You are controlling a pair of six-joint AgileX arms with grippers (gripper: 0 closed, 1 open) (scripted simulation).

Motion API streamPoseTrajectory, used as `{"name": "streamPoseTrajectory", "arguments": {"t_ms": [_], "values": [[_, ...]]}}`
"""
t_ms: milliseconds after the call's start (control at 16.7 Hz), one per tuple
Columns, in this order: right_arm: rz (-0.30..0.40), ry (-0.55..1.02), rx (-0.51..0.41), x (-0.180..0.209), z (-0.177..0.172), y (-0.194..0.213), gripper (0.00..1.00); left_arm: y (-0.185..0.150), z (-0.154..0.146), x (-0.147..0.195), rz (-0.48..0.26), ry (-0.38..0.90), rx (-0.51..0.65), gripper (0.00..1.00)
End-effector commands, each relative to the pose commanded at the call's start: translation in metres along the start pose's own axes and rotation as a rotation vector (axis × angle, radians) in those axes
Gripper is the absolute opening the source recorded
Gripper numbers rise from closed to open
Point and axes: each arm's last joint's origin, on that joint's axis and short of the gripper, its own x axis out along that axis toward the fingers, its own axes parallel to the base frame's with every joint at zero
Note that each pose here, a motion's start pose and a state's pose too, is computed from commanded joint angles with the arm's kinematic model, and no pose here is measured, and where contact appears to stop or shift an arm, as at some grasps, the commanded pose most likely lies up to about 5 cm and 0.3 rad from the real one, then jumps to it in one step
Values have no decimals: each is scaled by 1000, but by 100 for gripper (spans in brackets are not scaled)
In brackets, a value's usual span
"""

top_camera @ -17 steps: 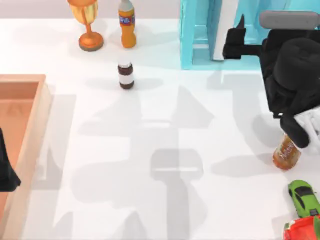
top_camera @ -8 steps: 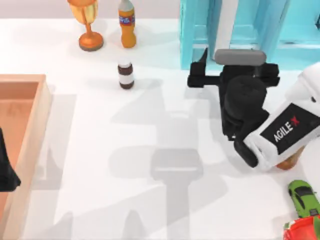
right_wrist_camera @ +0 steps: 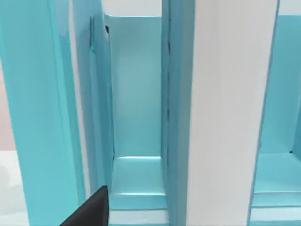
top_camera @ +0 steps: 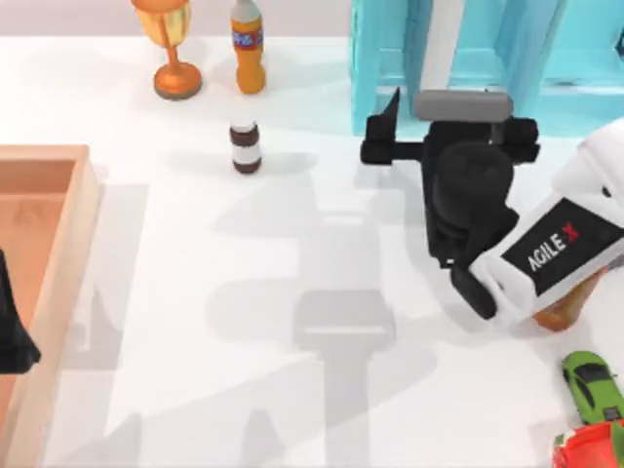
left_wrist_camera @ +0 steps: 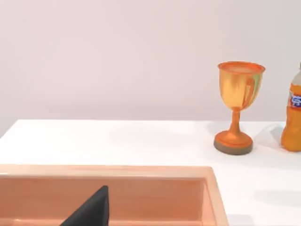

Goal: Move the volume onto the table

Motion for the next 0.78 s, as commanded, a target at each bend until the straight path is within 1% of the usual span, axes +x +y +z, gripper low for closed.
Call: {"name": "streamPoseTrajectory", "arguments": {"t_ms": [300,540,660,780], "values": [[2,-1,0,39,1,9,100,0,0,0,0,0,0,100],[2,-1,0,76,0,5,100,0,0,0,0,0,0,100],[2,-1,0,88,0,1,100,0,0,0,0,0,0,100],[1,-1,0,93,-1,-1,100,0,0,0,0,0,0,100]]}}
